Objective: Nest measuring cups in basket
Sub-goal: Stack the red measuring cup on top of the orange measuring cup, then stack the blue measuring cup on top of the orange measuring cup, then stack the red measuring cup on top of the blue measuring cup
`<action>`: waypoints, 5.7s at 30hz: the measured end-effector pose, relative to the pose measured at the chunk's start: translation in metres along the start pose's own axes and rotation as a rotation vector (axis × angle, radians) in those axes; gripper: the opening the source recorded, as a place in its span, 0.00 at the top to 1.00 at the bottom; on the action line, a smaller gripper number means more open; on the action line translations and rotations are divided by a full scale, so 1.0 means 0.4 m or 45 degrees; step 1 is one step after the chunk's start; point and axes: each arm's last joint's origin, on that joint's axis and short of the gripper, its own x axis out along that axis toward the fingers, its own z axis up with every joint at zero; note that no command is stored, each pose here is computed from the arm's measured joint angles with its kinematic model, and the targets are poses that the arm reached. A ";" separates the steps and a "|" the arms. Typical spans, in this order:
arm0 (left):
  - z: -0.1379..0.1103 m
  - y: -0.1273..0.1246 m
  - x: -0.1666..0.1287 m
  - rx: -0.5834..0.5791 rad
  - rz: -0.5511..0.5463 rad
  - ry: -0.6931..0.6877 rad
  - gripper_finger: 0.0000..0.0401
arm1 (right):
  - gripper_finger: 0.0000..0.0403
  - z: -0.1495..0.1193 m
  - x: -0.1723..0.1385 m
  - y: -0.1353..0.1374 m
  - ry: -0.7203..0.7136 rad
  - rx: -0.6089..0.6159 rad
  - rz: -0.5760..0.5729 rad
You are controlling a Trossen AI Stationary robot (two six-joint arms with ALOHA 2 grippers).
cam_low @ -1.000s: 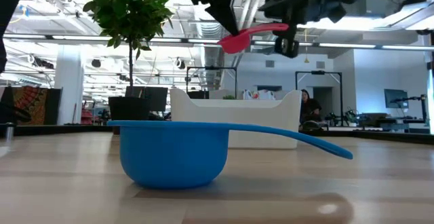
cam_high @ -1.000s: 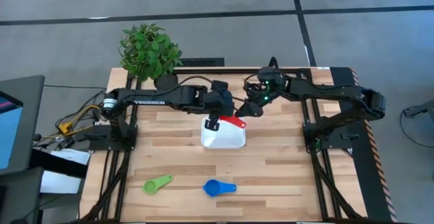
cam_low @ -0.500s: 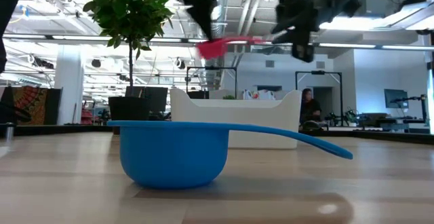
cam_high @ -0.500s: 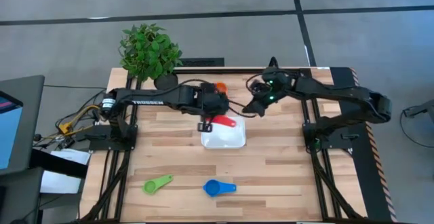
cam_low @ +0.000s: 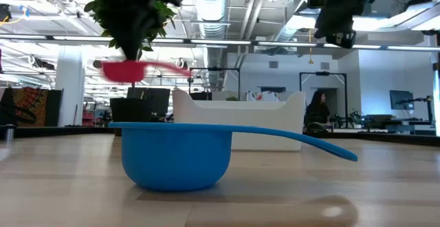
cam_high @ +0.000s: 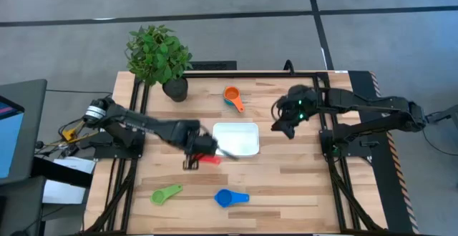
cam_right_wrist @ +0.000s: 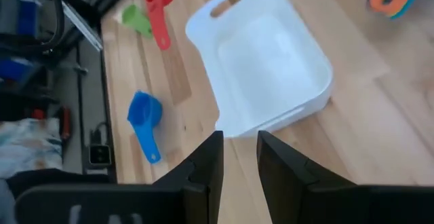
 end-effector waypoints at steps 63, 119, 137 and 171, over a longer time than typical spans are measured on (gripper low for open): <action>-0.223 -0.071 -0.118 -0.575 0.082 -0.327 0.64 | 0.65 -0.140 0.730 0.313 0.418 -0.666 -0.008; -0.157 0.134 -0.069 -1.139 0.326 -0.394 0.64 | 0.95 0.515 0.346 -0.429 0.247 -0.356 -0.415; -0.157 0.134 -0.069 -1.142 0.325 -0.393 0.64 | 0.72 0.512 0.362 -0.432 0.247 -0.354 -0.418; -0.254 -0.054 0.177 -0.799 -0.333 -0.363 0.64 | 0.66 0.307 0.364 0.044 0.277 -0.071 -0.410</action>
